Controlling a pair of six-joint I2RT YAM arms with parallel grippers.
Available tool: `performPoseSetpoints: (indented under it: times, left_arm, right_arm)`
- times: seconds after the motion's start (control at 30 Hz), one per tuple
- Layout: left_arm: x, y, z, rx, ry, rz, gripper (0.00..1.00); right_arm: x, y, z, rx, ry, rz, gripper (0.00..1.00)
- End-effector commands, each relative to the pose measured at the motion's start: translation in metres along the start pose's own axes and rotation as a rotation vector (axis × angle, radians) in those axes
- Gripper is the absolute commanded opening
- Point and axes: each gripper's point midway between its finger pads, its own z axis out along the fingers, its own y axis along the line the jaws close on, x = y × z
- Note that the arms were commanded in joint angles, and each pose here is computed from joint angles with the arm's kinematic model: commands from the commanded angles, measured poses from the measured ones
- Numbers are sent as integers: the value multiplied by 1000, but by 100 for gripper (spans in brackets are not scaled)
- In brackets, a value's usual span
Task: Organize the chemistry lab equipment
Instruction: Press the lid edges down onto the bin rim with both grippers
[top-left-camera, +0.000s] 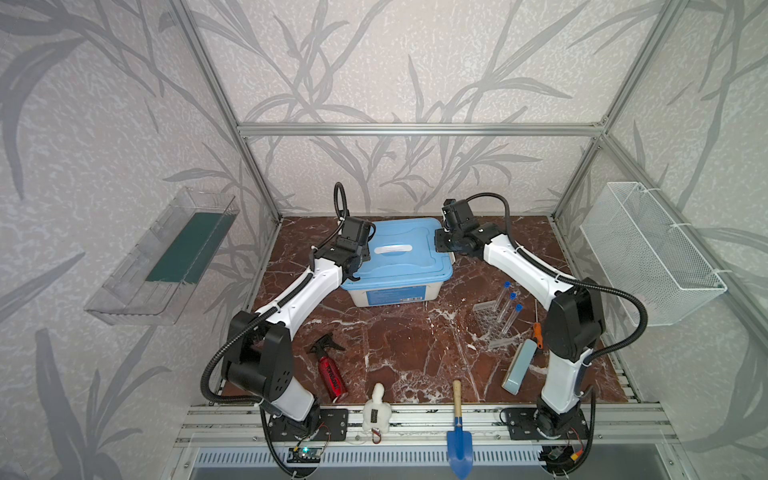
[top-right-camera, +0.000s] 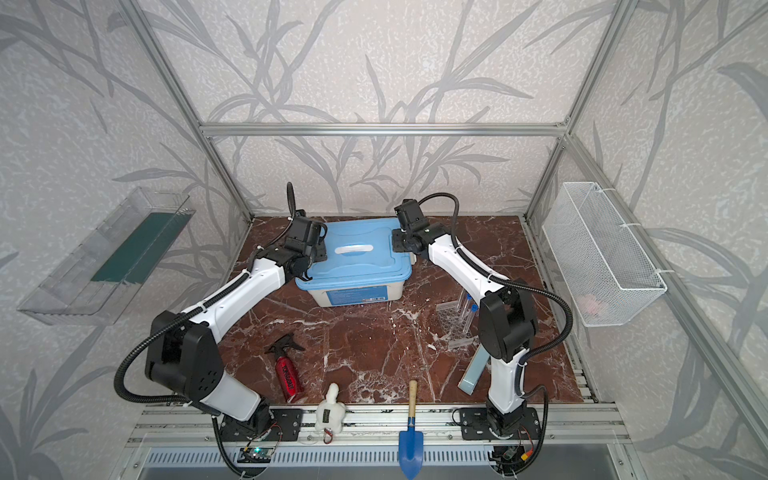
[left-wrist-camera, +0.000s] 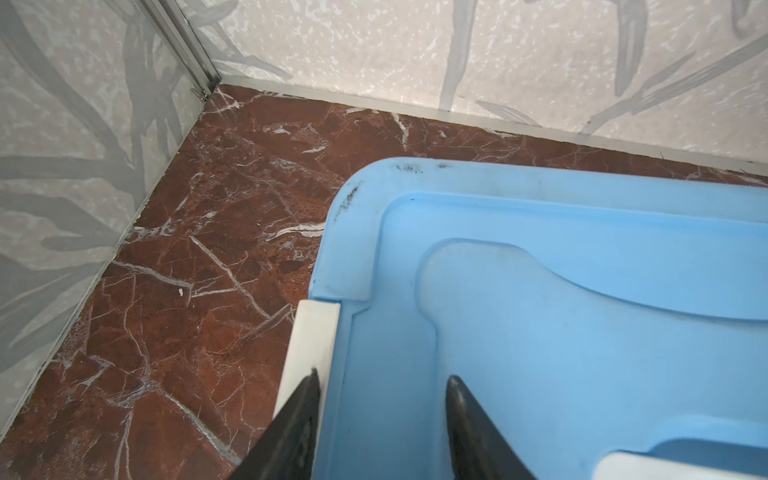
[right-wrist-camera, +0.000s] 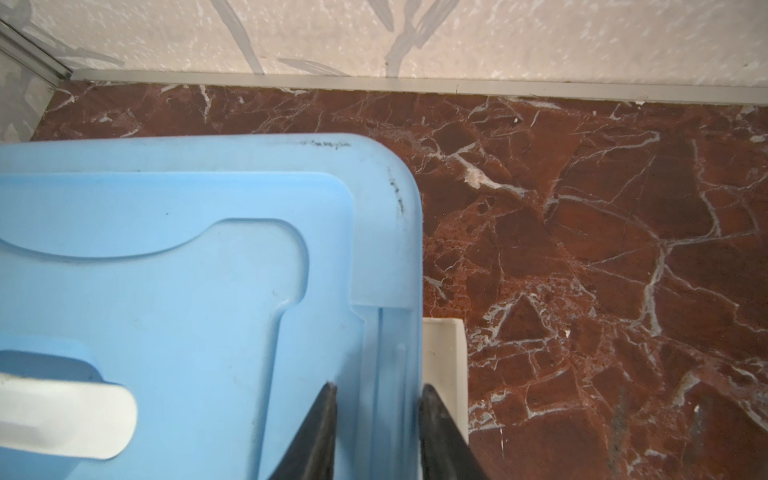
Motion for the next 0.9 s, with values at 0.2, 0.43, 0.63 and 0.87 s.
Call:
performPoseSetpoints:
  times: [0.2, 0.43, 0.63, 0.87]
  left_arm:
    - [62, -26, 10, 79, 182, 43, 49]
    - [66, -29, 13, 80, 202, 45, 49]
    - [68, -26, 14, 67, 206, 49, 49]
    - [67, -26, 15, 65, 202, 47, 49]
  right_arm:
    - [-17, 14, -32, -288, 32, 62, 63]
    - [24, -17, -14, -242, 197, 75, 89]
    - [26, -42, -20, -105, 165, -23, 99]
    - [55, -25, -1, -350, 234, 168, 100]
